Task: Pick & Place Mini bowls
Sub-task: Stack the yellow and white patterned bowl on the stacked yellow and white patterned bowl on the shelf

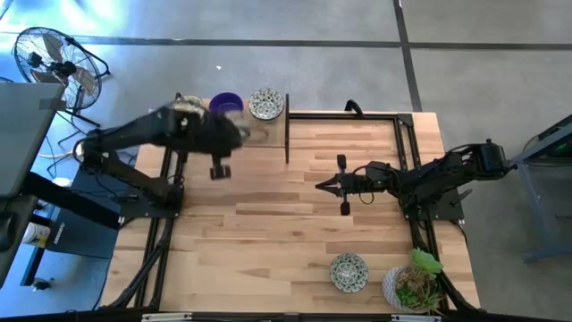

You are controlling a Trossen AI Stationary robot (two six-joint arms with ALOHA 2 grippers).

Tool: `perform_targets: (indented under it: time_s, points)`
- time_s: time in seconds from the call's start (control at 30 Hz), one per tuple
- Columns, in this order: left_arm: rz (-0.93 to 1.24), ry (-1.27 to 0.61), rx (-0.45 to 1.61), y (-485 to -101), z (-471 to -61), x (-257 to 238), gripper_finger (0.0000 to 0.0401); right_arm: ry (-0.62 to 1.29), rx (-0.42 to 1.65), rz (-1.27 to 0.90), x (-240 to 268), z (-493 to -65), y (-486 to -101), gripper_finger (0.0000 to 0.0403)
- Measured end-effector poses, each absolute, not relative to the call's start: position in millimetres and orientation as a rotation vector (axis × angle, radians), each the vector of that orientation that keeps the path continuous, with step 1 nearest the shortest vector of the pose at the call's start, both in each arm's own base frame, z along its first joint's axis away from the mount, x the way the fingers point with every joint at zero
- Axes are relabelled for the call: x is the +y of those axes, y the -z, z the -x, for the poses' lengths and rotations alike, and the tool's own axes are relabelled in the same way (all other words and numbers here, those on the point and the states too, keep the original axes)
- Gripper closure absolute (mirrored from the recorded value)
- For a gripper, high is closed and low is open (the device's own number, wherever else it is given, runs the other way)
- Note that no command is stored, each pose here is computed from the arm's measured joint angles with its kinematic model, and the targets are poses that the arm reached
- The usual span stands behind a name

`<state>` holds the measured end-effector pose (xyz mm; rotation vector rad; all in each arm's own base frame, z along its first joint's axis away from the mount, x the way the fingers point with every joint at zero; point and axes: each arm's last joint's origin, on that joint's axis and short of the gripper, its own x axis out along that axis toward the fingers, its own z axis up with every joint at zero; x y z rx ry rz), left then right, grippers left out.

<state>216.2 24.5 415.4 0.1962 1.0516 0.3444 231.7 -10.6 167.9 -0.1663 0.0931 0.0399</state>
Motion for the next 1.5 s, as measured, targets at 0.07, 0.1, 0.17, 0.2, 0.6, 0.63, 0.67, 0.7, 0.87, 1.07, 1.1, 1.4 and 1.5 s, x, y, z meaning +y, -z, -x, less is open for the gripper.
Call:
perform_targets:
  time_s: [0.07,0.1,0.17,0.2,0.6,0.63,0.67,0.7,0.87,1.07,1.1,1.4,1.5]
  points:
    - [-0.173,-0.386,1.072,-422,-208,40,0.0394,-0.044,0.09,0.167,-10,-232,-168,0.0402]
    - [-0.163,-0.393,1.115,-421,-203,46,0.0394,-0.045,0.089,0.166,-10,-232,-168,0.0402]
    - [-0.142,-0.41,1.122,-423,-200,59,0.0394,-0.051,0.089,0.166,-10,-232,-168,0.0402]
    - [-0.135,-0.43,1.109,-425,-199,66,0.0394,-0.055,0.087,0.166,-10,-232,-168,0.0401]
    - [0.016,-0.578,1.274,-420,-152,130,0.0394,-0.062,0.087,0.17,-10,-232,-168,0.0402]
    - [0.029,-0.586,1.277,-420,-148,134,0.0394,-0.062,0.087,0.17,-10,-232,-168,0.0402]
    - [0.04,-0.597,1.278,-420,-144,138,0.0394,-0.062,0.087,0.171,-10,-232,-168,0.0401]
    - [0.05,-0.609,1.286,-419,-142,143,0.0394,-0.062,0.087,0.171,-10,-232,-168,0.0401]
    - [0.118,-0.63,1.344,-410,-134,165,0.0394,-0.064,0.087,0.172,-10,-232,-168,0.0402]
    - [0.144,-0.624,1.392,-395,-134,177,0.0394,-0.069,0.087,0.169,-10,-232,-168,0.0402]
    - [0.149,-0.625,1.395,-392,-135,177,0.0394,-0.07,0.087,0.169,-10,-232,-168,0.0402]
    - [0.166,-0.653,1.407,-381,-127,169,0.0394,-0.071,0.09,0.172,-10,-232,-168,0.0401]
    - [0.173,-0.65,1.413,-377,-126,167,0.0394,-0.071,0.09,0.173,-10,-232,-168,0.0401]
